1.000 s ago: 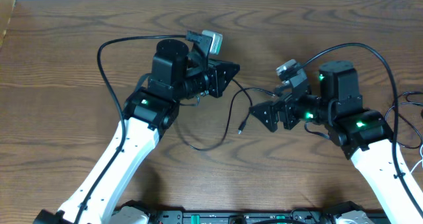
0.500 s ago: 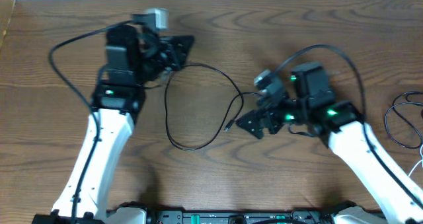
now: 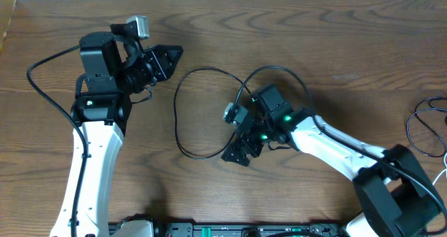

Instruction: Untangle cables

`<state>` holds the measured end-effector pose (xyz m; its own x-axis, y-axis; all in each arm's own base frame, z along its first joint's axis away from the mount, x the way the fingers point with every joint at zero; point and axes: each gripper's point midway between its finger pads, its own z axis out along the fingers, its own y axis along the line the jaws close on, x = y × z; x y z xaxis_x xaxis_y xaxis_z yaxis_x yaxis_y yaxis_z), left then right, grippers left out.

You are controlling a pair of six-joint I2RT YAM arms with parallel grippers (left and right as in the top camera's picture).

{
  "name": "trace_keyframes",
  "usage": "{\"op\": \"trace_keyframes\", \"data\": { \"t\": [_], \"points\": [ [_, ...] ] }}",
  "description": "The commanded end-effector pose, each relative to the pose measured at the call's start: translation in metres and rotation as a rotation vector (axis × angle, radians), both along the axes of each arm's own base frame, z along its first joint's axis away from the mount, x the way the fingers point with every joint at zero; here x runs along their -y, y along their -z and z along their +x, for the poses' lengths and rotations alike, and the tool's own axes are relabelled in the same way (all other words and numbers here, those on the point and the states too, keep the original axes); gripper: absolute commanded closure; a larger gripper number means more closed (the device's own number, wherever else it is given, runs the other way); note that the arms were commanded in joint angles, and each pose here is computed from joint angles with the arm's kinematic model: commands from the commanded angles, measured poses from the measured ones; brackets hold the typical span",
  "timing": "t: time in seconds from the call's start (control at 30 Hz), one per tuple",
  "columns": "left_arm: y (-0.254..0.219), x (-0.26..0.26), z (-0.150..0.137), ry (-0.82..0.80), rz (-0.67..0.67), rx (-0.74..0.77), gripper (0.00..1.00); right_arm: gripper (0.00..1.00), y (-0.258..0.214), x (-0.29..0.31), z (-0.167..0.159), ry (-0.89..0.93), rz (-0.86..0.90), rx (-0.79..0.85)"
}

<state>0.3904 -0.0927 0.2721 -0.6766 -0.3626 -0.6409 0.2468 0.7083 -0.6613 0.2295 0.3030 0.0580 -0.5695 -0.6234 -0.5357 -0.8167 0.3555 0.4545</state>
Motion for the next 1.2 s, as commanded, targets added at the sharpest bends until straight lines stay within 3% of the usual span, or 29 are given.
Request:
{"op": "trace_keyframes", "data": {
  "t": [0.0,0.37,0.67,0.87,1.17],
  "points": [
    [-0.021,0.009,-0.009,0.071,-0.012,0.059,0.83,0.01,0.011,-0.003,-0.009,-0.118,-0.004,0.065],
    [-0.020,0.018,-0.019,0.144,-0.025,0.052,0.83,0.01,0.014,-0.011,-0.010,-0.179,0.001,0.123],
    [-0.018,0.016,-0.019,0.137,-0.020,0.045,0.84,0.01,-0.001,-0.046,0.034,-0.098,-0.042,0.177],
    [-0.004,-0.006,-0.008,0.003,0.049,0.003,0.84,0.01,0.001,-0.061,0.035,-0.126,-0.039,0.152],
    [0.023,-0.069,-0.001,-0.257,0.167,-0.102,0.83,0.01,0.008,-0.071,0.006,-0.211,-0.062,0.136]
  ]
}}
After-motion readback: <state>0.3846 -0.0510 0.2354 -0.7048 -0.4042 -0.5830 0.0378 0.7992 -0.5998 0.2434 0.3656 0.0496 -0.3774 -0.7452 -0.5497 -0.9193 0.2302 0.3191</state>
